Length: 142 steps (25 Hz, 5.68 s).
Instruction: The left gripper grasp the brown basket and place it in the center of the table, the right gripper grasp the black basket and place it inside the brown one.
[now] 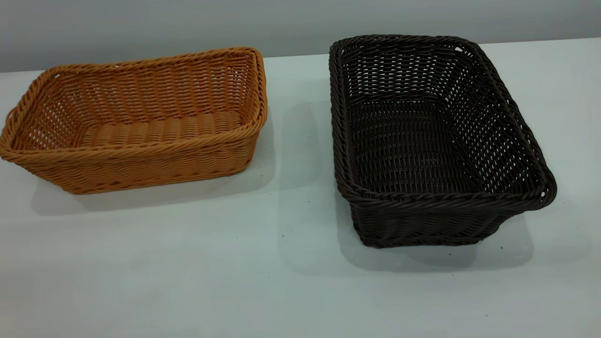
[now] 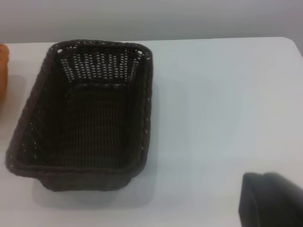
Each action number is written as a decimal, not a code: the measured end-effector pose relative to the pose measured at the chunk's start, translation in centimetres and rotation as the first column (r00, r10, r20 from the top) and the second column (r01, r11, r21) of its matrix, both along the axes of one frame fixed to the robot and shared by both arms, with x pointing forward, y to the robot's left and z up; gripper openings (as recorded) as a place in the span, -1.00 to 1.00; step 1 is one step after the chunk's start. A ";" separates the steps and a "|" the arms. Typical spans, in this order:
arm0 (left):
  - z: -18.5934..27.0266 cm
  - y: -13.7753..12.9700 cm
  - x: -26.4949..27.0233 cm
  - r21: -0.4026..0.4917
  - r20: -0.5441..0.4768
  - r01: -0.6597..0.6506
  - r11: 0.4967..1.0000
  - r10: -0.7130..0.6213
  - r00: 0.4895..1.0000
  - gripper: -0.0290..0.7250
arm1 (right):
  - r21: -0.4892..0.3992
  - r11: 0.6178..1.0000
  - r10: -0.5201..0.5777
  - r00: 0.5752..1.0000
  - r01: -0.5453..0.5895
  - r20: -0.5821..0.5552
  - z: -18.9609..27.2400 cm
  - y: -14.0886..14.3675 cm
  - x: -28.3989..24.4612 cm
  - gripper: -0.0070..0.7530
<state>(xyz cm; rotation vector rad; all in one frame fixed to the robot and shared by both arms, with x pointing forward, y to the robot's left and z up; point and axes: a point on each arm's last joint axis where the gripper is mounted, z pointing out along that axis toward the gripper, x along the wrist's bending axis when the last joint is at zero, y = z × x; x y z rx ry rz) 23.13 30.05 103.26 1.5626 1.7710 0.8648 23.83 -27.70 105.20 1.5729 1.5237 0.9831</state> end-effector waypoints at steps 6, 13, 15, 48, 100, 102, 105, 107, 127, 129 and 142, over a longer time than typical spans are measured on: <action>2.9 -0.7 0.2 0.090 0.118 0.134 0.987 -0.144 0.982 -0.62 | 0.099 0.991 0.093 0.994 -0.087 -0.055 1.3 1.0 0.2 -0.79; 5.6 -0.6 2.3 0.288 0.137 0.264 0.920 -0.313 0.940 0.19 | 0.378 0.891 0.295 0.954 -0.252 -0.058 3.2 2.6 3.4 -0.18; 5.7 -0.6 3.4 0.308 0.106 0.311 0.899 -0.358 0.928 0.38 | 0.435 0.847 0.357 0.933 -0.304 -0.043 3.6 3.0 4.4 -0.01; 2.9 -5.3 16.1 0.299 -0.330 0.701 0.647 -0.619 0.713 0.52 | 0.927 0.235 0.194 0.921 0.291 -0.338 -1.3 1.0 15.4 0.23; 4.2 -6.1 16.9 0.260 -0.302 0.715 0.649 -0.648 0.699 0.52 | 0.489 0.116 -0.149 0.502 0.864 -0.852 -15.5 13.0 23.8 0.23; 4.2 -6.1 16.9 0.260 -0.303 0.715 0.649 -0.648 0.699 0.52 | 0.493 0.085 -0.195 0.499 0.866 -0.844 -15.6 12.6 24.0 0.23; 4.2 -6.1 16.9 0.260 -0.303 0.715 0.649 -0.648 0.699 0.52 | 0.498 0.080 -0.257 0.501 0.864 -0.827 -15.8 12.1 24.2 0.23; 4.2 -6.1 16.9 0.259 -0.304 0.715 0.649 -0.648 0.698 0.52 | 0.484 0.084 -0.268 0.488 0.871 -0.831 -16.3 12.1 24.2 0.23; 3.7 -5.8 16.2 0.211 -0.393 0.738 0.642 -0.635 0.665 0.45 | 0.368 0.124 -0.297 0.389 0.921 -0.872 -20.8 12.9 24.9 -0.02; 3.7 -5.8 16.2 0.211 -0.393 0.738 0.642 -0.635 0.665 0.44 | 0.368 0.124 -0.297 0.389 0.921 -0.872 -20.8 12.9 24.9 -0.30; 1.8 -5.5 18.1 0.271 -0.536 0.770 0.578 -0.574 0.619 0.42 | 0.359 0.179 -0.202 0.392 0.916 -0.898 -20.7 13.7 24.6 -0.39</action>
